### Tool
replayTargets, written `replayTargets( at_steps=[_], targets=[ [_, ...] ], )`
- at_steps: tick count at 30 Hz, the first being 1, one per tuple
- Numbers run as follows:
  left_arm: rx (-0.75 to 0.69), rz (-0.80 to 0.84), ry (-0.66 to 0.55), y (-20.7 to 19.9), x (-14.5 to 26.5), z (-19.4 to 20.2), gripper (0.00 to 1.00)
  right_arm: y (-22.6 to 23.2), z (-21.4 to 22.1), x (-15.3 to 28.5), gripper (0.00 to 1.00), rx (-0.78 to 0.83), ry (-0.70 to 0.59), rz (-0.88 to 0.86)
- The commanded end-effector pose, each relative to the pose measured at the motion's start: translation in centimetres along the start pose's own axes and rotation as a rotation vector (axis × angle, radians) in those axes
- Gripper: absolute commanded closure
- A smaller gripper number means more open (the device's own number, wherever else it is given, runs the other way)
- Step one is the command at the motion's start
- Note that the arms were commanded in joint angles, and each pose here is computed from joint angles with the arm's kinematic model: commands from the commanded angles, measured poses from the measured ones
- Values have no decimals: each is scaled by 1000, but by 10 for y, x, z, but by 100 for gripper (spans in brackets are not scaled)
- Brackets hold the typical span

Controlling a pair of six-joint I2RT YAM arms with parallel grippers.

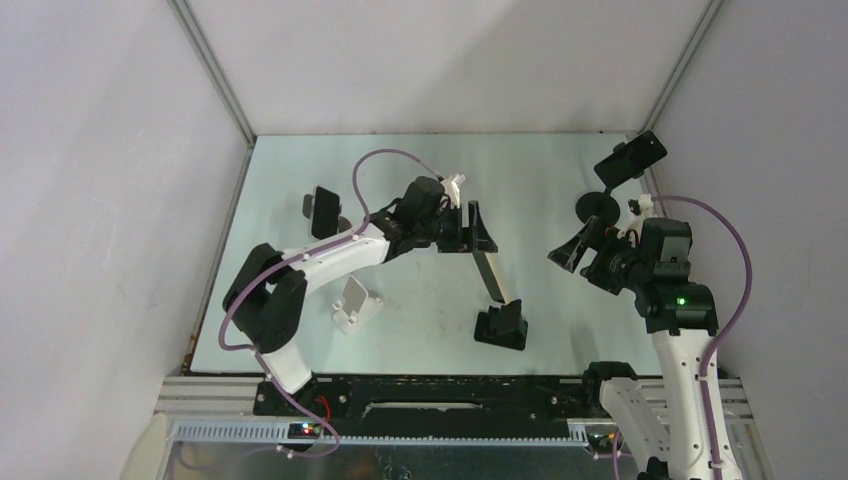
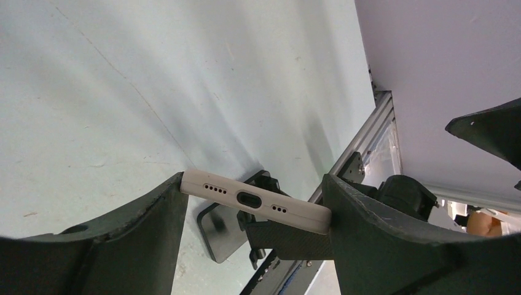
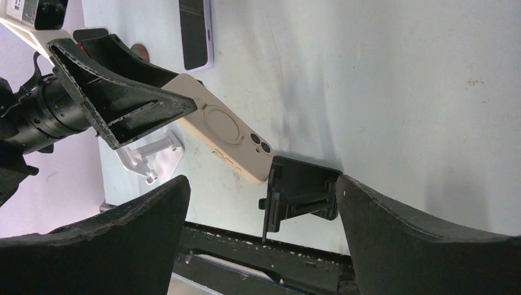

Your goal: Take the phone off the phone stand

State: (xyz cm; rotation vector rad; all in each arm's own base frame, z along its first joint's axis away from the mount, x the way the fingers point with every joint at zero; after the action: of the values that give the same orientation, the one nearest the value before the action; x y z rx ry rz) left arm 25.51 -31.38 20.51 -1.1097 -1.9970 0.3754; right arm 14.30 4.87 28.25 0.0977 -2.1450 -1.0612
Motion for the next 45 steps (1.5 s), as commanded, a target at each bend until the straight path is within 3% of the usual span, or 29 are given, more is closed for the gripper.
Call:
replayTargets(
  at_steps=[1, 12, 30, 38, 45],
  targets=[
    [-53, 52, -116, -11, 24, -27, 100, 3, -4, 0, 9, 5, -29, -9],
    [-19, -90, -73, 36, 8, -32, 100, 1, -4, 1, 9, 12, -34, 3],
    [-112, -545, 75, 84, -2, -66, 100, 2, -4, 0, 9, 17, -18, -14],
    [-138, -646, 78, 97, -22, -91, 100, -1, -3, 0, 9, 25, -17, 4],
    [-98, -710, 75, 114, -40, -89, 100, -2, -3, -1, 9, 20, -15, 19]
  ],
)
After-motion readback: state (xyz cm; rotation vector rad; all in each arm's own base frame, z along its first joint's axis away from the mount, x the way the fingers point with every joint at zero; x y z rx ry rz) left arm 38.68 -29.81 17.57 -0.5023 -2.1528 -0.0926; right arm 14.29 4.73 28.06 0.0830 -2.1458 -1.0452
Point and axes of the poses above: each gripper's point midway between its finger pads, its own x axis back along the fingers, its own y axis along the line the jaws close on, z = x × y, the point moved 9 cm from there along x, back along the fingers, and after that the axes turned 13 degrees about -x, right-handed, at the moved point
